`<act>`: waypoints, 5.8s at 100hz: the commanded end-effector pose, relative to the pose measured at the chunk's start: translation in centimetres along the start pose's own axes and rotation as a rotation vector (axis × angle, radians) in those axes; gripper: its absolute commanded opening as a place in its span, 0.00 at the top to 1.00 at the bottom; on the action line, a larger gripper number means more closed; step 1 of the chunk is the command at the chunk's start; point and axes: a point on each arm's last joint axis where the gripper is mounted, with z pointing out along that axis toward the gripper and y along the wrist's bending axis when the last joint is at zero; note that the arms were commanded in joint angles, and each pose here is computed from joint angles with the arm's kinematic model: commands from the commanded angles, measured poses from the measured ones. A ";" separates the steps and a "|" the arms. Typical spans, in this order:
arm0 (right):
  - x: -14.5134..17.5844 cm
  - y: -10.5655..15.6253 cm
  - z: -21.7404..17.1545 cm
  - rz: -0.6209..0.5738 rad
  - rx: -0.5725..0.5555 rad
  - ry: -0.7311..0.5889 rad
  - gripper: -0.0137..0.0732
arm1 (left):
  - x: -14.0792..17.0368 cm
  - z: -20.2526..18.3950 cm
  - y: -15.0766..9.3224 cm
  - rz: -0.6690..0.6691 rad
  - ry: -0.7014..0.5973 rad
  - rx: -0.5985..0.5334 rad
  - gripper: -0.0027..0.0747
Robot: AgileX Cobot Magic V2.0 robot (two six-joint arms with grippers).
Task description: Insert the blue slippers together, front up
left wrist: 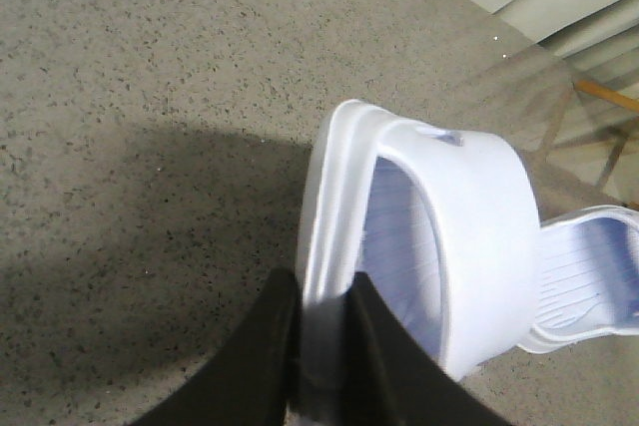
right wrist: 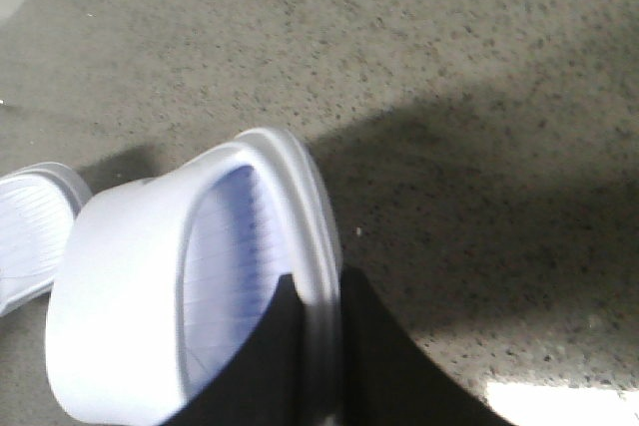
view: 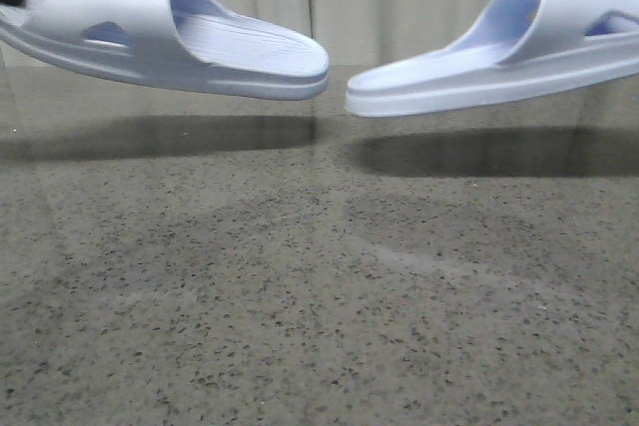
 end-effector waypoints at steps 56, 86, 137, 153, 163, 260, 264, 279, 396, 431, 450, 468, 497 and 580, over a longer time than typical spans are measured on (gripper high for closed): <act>-2.9 4.2 -1.7 -0.064 -0.296 -0.101 0.97 | -0.4 -0.7 -2.4 -0.111 0.084 0.233 0.95; -3.0 3.7 0.3 -0.068 -0.346 -0.038 0.97 | -0.4 -0.8 -2.4 -0.200 0.087 0.236 0.95; -3.6 1.8 4.0 -0.021 -0.423 0.012 0.97 | -0.1 0.0 -3.2 -0.270 0.129 0.251 0.95; -3.7 1.2 4.8 -0.007 -0.445 0.028 0.97 | 0.2 0.4 -3.6 -0.268 0.148 0.260 0.95; -3.7 0.9 5.1 -0.007 -0.447 0.033 0.97 | 0.2 0.4 -3.6 -0.272 0.148 0.260 0.95; 0.6 6.3 12.3 -0.106 -0.523 0.230 0.97 | 1.2 2.0 -5.6 -0.235 0.220 0.314 0.95; 0.7 6.6 12.4 -0.104 -0.531 0.232 0.97 | 1.3 2.1 -5.7 -0.232 0.225 0.316 0.95; 1.1 7.2 12.7 -0.107 -0.549 0.243 0.97 | 1.4 2.3 -6.0 -0.225 0.232 0.320 0.95; -3.3 1.3 5.6 -0.025 -0.557 0.073 0.61 | -0.6 1.2 -2.6 -0.177 0.030 0.111 0.95; -3.4 1.3 5.6 -0.025 -0.555 0.072 0.61 | -0.2 1.9 -1.8 -0.036 0.045 -0.030 0.94; -3.3 1.3 5.6 -0.028 -0.552 0.076 0.61 | 0.7 4.1 -1.8 0.032 0.107 -0.067 0.91; -3.2 1.2 5.6 -0.038 -0.539 0.089 0.61 | 1.1 5.7 -0.9 0.015 0.146 -0.079 0.58; -3.2 1.0 5.5 -0.040 -0.530 0.091 0.61 | 0.5 5.7 -0.8 0.106 0.126 -0.100 0.37; -4.9 2.4 -0.2 -0.101 -0.423 -0.204 0.96 | -4.7 -5.9 -11.3 0.589 -0.429 -0.323 0.95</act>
